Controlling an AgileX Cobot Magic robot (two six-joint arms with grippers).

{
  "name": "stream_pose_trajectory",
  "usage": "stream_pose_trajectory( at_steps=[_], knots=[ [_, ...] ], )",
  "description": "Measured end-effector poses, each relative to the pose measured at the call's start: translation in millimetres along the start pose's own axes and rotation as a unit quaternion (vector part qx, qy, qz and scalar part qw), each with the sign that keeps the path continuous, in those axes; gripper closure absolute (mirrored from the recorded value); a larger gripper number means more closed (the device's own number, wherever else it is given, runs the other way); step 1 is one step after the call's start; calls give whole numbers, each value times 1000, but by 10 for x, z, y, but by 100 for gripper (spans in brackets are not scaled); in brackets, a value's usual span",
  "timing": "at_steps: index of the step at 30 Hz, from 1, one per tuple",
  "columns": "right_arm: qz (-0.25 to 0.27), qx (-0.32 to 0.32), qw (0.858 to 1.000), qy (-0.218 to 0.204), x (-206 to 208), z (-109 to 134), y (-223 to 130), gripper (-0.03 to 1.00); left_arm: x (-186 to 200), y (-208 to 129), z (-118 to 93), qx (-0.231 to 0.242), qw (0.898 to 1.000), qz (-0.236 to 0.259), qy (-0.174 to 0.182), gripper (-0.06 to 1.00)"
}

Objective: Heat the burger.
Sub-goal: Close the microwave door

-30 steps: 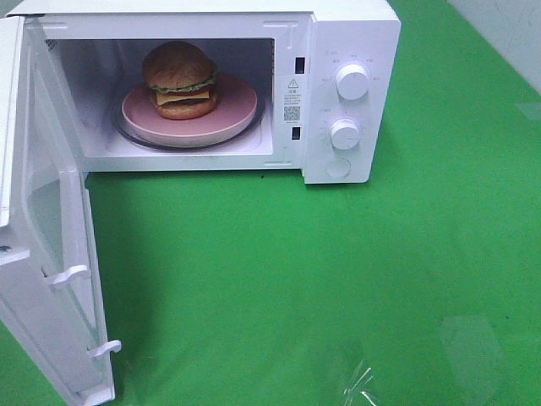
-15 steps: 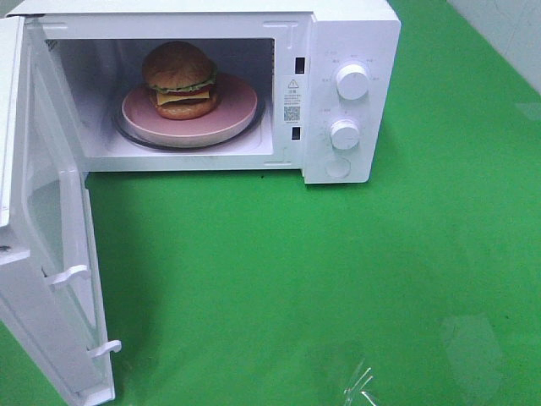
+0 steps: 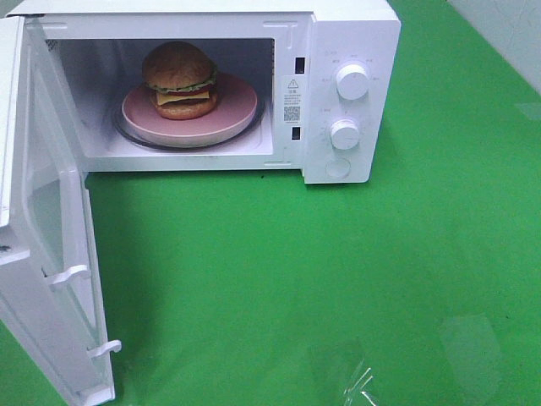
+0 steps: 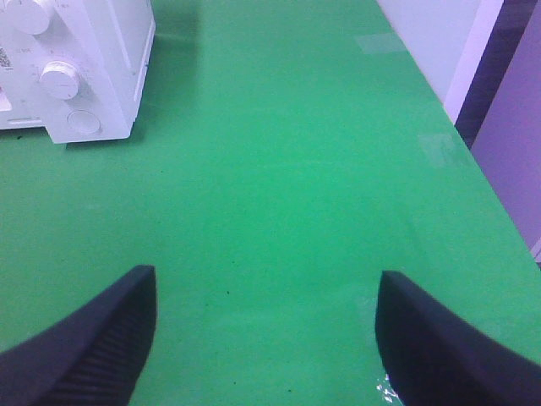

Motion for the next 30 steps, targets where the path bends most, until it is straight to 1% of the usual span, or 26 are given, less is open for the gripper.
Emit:
stream_pose_trajectory(
  at_steps=[30],
  knots=[
    [0, 0, 1000, 0, 0, 0, 0, 27, 0, 0, 0, 0, 1000, 0, 0, -3]
  ],
)
Point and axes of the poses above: a point on each arm's last joint axis where the gripper is mounted, x pointing back along that axis away from the gripper, z along the wrist's bending axis when the last joint is at zero, y = z × x, the point moved 1 cm from there along -x, pointing out along that axis toward the gripper, and after that the axes turned 12 degrees about x, right-handed, at the moved point
